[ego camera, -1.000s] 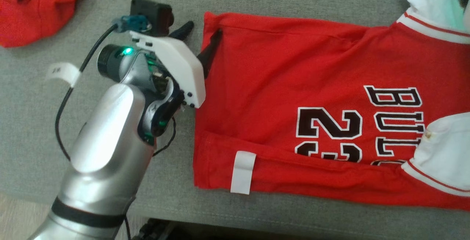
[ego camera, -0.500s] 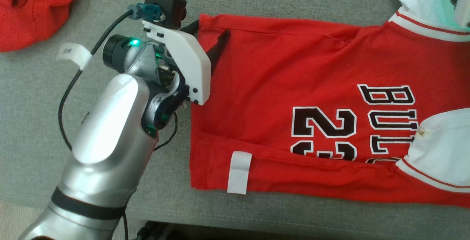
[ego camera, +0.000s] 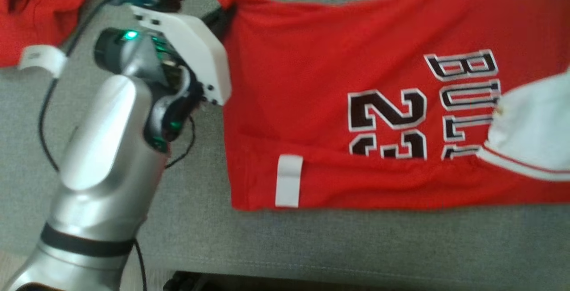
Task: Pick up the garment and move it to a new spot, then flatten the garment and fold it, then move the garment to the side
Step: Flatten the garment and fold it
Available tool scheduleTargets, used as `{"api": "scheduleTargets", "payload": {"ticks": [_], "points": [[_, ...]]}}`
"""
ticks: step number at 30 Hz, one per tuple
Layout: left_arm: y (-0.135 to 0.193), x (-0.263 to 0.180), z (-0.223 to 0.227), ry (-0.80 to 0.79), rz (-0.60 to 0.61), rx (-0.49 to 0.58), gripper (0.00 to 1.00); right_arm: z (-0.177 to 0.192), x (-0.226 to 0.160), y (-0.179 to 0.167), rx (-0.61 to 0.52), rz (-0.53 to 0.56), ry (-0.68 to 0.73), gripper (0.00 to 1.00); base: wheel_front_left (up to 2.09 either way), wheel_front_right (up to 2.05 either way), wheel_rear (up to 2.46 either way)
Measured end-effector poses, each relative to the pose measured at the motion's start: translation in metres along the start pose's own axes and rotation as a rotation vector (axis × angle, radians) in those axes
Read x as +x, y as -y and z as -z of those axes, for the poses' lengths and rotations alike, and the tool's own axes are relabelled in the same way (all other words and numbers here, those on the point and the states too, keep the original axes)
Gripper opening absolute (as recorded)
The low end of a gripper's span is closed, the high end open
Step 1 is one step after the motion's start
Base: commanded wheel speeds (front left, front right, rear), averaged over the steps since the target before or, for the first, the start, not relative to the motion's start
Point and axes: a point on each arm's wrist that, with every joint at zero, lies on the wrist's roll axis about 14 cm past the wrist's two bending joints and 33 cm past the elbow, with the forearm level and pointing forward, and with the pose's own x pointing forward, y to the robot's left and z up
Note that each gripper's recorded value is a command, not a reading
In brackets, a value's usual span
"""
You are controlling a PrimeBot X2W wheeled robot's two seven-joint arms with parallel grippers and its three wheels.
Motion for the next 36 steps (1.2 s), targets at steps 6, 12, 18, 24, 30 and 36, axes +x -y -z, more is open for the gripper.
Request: {"api": "scheduleTargets", "payload": {"ticks": [6, 12, 18, 24, 30, 36], "points": [[0.006, -0.007, -0.021, 0.079, 0.011, -0.007, 0.00, 0.003, -0.019, 0.002, -0.013, -0.016, -0.006, 0.00, 0.00, 0.00, 0.00], [0.022, -0.023, -0.019, 0.123, 0.051, -0.040, 0.00, 0.029, -0.063, -0.002, -0.027, -0.060, -0.005, 0.00, 0.00, 0.00, 0.00], [0.027, -0.052, -0.009, 0.143, 0.057, -0.067, 0.00, 0.059, -0.125, 0.009, 0.019, -0.031, -0.025, 0.00, 0.00, 0.00, 0.00], [0.035, -0.076, -0.002, 0.150, 0.075, -0.097, 0.00, 0.098, -0.175, 0.006, 0.072, -0.002, -0.095, 0.00, 0.00, 0.00, 0.00], [0.041, -0.092, 0.018, 0.097, 0.097, -0.124, 0.00, 0.119, -0.201, 0.002, 0.112, 0.024, -0.139, 0.00, 0.00, 0.00, 0.00], [0.042, -0.100, 0.017, 0.102, 0.106, -0.130, 0.00, 0.117, -0.202, 0.005, 0.107, 0.038, -0.133, 0.00, 0.00, 0.00, 0.00]]}}
